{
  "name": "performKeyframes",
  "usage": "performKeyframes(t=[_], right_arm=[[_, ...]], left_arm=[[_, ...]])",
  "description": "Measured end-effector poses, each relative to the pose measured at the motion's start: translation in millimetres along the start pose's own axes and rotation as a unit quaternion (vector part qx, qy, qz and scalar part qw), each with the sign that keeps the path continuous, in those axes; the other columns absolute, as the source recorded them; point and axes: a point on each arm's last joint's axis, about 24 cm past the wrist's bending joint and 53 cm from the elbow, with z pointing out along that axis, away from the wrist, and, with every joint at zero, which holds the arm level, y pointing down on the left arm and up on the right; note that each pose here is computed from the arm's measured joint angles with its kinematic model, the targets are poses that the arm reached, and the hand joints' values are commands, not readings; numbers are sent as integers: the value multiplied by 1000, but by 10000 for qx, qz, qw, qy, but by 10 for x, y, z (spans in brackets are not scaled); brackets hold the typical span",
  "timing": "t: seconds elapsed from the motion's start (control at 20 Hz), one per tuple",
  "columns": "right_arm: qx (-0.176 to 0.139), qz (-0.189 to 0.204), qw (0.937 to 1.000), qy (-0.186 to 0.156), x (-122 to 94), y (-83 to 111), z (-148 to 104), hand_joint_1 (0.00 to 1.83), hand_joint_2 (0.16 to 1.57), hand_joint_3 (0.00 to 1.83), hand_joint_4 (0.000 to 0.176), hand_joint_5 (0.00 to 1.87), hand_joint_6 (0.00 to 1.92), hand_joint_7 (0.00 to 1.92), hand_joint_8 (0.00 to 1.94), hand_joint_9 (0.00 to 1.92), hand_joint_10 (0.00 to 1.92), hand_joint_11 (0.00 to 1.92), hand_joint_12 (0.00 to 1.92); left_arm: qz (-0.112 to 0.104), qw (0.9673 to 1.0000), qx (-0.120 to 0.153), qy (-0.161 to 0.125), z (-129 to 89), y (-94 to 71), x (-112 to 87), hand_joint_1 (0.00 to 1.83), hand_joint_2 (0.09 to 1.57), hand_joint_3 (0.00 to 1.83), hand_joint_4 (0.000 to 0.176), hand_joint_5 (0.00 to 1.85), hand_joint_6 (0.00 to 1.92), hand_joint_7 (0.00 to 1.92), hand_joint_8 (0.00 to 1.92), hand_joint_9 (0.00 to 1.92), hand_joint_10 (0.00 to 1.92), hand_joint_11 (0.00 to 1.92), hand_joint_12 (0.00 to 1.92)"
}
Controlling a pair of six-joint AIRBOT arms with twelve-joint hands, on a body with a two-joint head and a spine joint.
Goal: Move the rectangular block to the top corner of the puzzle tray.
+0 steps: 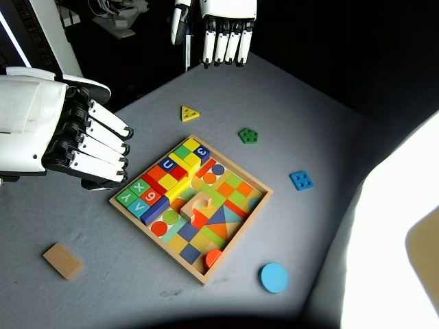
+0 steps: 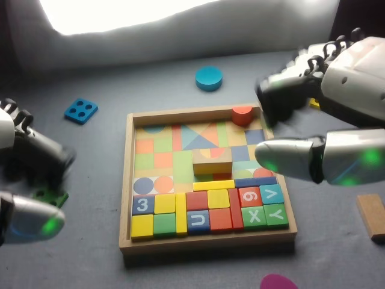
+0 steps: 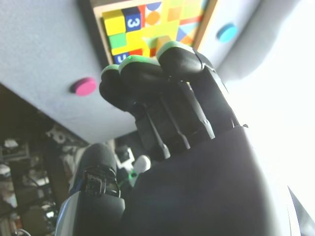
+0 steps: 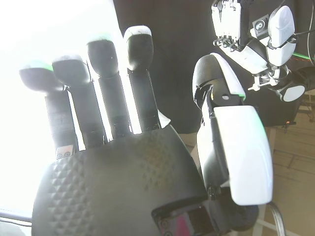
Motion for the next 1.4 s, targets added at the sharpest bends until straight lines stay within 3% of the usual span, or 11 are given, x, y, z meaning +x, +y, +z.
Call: performKeyframes(t=[0.1, 0.25, 0.35, 0.5, 0.65, 0.8, 0.85, 1.0, 1.2, 1.4], right_arm=[[-26, 3, 10000, -44, -21, 13, 0, 18, 1202, 28, 0, 175, 61, 158, 3, 98, 57, 0, 342], [14, 8, 10000, 9, 4, -6, 0, 0, 1211, 11, 0, 157, 29, 118, 3, 69, 24, 0, 141], [48, -80, 9999, 69, 30, -32, 9, 0, 1212, 8, 0, 139, 16, 112, 2, 62, 17, 0, 64], [122, -181, 9996, 151, 65, -135, 89, 0, 1206, 3, 0, 128, 8, 67, 0, 19, 0, 0, 0], [329, -181, 9985, 393, 165, -345, 236, 0, 1205, 1, 30, 266, 66, 27, 0, 0, 0, 0, 0], [482, -53, 9971, 591, 281, -485, 372, 0, 1204, 1, 21, 493, 157, 63, 16, 0, 0, 0, 0], [498, -50, 9968, 631, 315, -525, 436, 0, 1208, 1, 11, 609, 157, 97, 4, 0, 0, 0, 0], [566, -53, 9959, 699, 380, -656, 603, 0, 1216, 3, 0, 780, 134, 112, 0, 0, 0, 0, 0], [577, -48, 9938, 950, 658, -728, 786, 0, 1227, 6, 0, 849, 144, 118, 3, 0, 0, 0, 0], [531, -88, 9931, 1040, 773, -717, 912, 0, 1224, 4, 0, 856, 136, 129, 7, 0, 0, 0, 0]], left_arm=[[-23, 10000, 17, -47, -1, 0, -26, 69, 1241, 8, 7, 223, 1, 204, 1, 202, 2, 0, 623], [-37, 10000, -42, -44, -5, 53, -34, 65, 1244, 4, 7, 211, 2, 183, 0, 164, 1, 0, 498], [-47, 10000, -28, -38, -5, 46, -31, 90, 1239, 0, 9, 242, 7, 200, 3, 189, 6, 0, 603], [-29, 10000, -26, -29, -3, 37, -23, 84, 1246, 2, 10, 236, 0, 197, 1, 187, 1, 0, 573], [-6, 10000, -3, -26, -2, 8, -16, 64, 1252, 2, 9, 224, 3, 190, 0, 180, 0, 0, 529], [-9, 10000, -4, -25, -2, 9, -16, 62, 1258, 3, 12, 227, 1, 191, 0, 174, 0, 0, 491], [-10, 10000, -11, -28, -3, 16, -19, 81, 1257, 2, 14, 219, 0, 182, 0, 162, 0, 0, 490], [-12, 10000, -13, -29, -3, 19, -20, 114, 1250, 0, 14, 236, 4, 205, 5, 172, 4, 0, 551], [21, 10000, 15, -15, 0, -20, -3, 98, 1251, 0, 10, 248, 3, 202, 4, 171, 4, 0, 534], [30, 10000, 1, -16, 0, -12, -4, 93, 1254, 0, 11, 229, 4, 189, 1, 166, 1, 0, 514]])
